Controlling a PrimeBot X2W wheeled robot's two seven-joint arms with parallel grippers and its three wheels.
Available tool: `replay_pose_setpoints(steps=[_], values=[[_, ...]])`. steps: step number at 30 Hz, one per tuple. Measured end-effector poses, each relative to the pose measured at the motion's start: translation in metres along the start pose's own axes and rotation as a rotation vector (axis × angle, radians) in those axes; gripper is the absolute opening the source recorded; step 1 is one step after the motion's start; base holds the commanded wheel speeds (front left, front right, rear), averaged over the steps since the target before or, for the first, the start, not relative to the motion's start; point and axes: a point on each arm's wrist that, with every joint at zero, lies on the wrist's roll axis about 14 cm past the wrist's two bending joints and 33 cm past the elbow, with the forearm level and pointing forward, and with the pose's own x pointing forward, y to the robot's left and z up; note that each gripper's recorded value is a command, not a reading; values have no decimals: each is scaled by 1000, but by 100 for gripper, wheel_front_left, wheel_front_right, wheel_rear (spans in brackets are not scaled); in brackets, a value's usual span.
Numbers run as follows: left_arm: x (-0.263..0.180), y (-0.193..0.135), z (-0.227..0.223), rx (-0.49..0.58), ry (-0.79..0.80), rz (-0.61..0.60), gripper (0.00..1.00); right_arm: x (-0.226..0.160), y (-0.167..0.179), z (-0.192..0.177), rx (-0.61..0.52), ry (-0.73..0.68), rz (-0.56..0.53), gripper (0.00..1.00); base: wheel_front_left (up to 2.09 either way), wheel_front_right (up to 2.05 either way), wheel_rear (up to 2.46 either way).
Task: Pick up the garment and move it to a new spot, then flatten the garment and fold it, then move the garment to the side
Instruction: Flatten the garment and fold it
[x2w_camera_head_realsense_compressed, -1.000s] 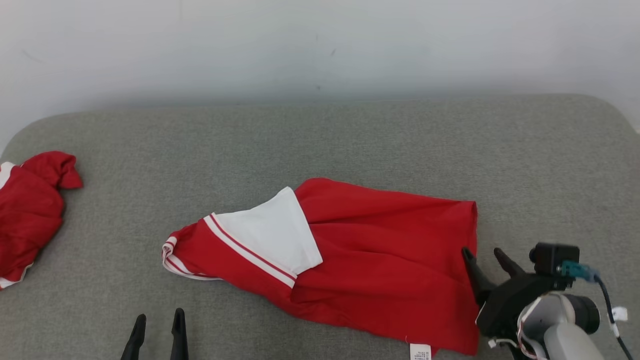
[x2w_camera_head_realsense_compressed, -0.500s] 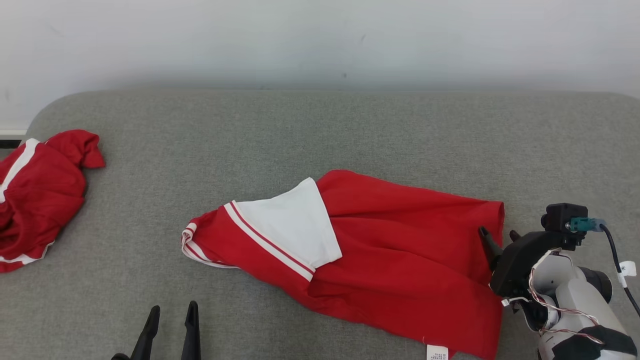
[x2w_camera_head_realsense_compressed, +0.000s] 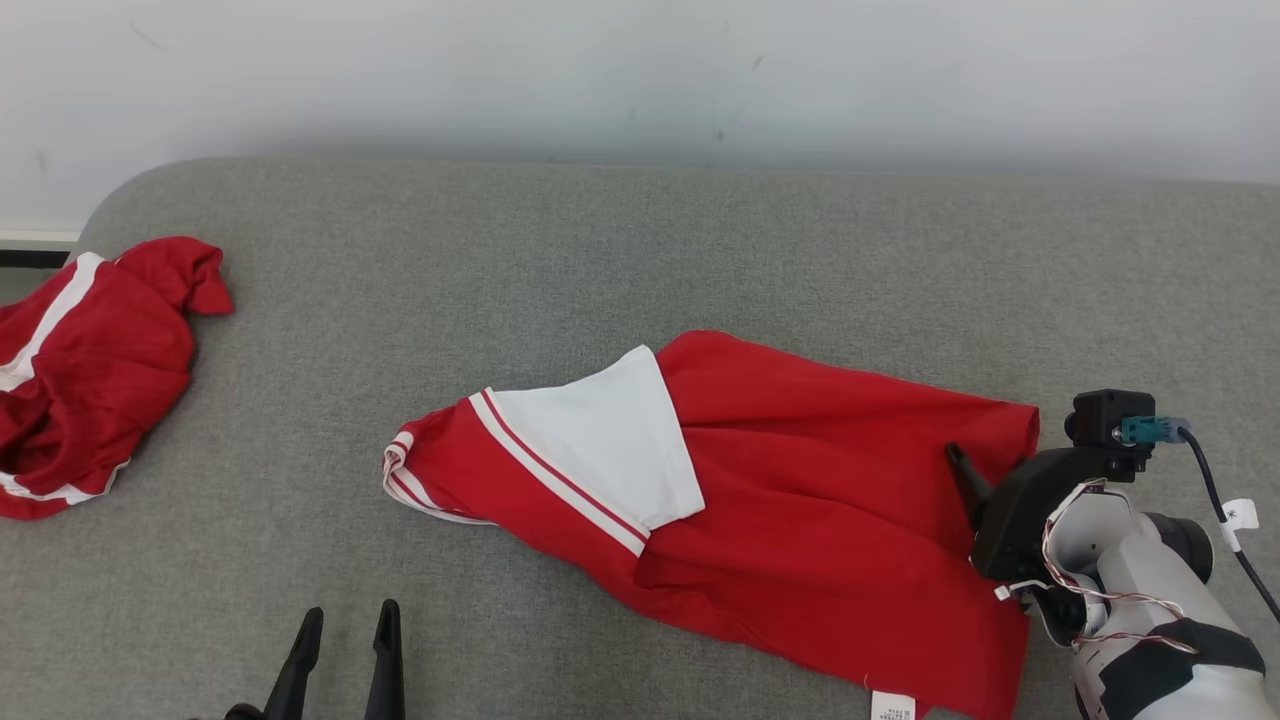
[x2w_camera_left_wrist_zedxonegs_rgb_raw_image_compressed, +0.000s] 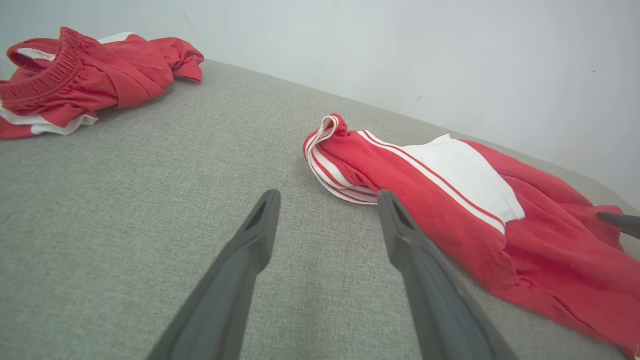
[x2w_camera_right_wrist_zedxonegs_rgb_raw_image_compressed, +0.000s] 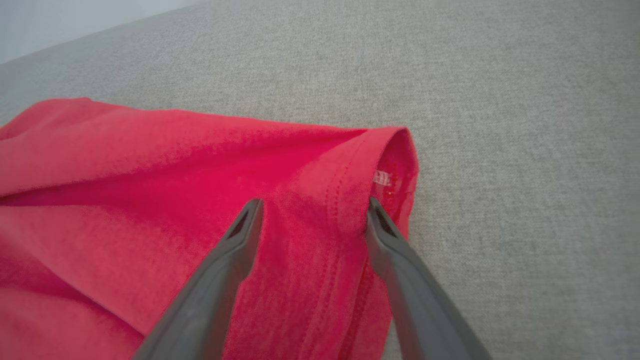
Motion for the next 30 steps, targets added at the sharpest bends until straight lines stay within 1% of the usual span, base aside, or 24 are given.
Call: replay_pose_setpoints(steps=[1,2,3,4,5,8,11,16,22,30], values=[[0,0,0,0,0,0,100,1,1,-1,3,5,4,100,0,0,0],[0,0,0,0,0,0,100,2,1,-3,4,11,5,71,0,0,0],[0,0,0,0,0,1,100,3,1,-3,4,12,6,38,0,0,0],[0,0,0,1,1,1,100,4,0,0,6,5,3,26,0,0,0],[0,0,0,1,2,2,100,5,-2,3,8,-5,1,0,0,0,0],[-1,1,-2,3,8,4,100,10,-6,10,5,-18,-7,0,0,0,0],[-1,2,-3,4,12,9,100,17,-8,31,24,-89,-9,0,0,0,0],[3,3,-3,5,11,15,100,27,-11,83,41,-220,-11,0,0,0,0],[10,6,0,6,4,25,100,38,-18,148,0,-360,-29,0,0,0,0],[10,14,7,4,-16,55,100,61,-5,189,-38,-456,-20,0,0,0,0]])
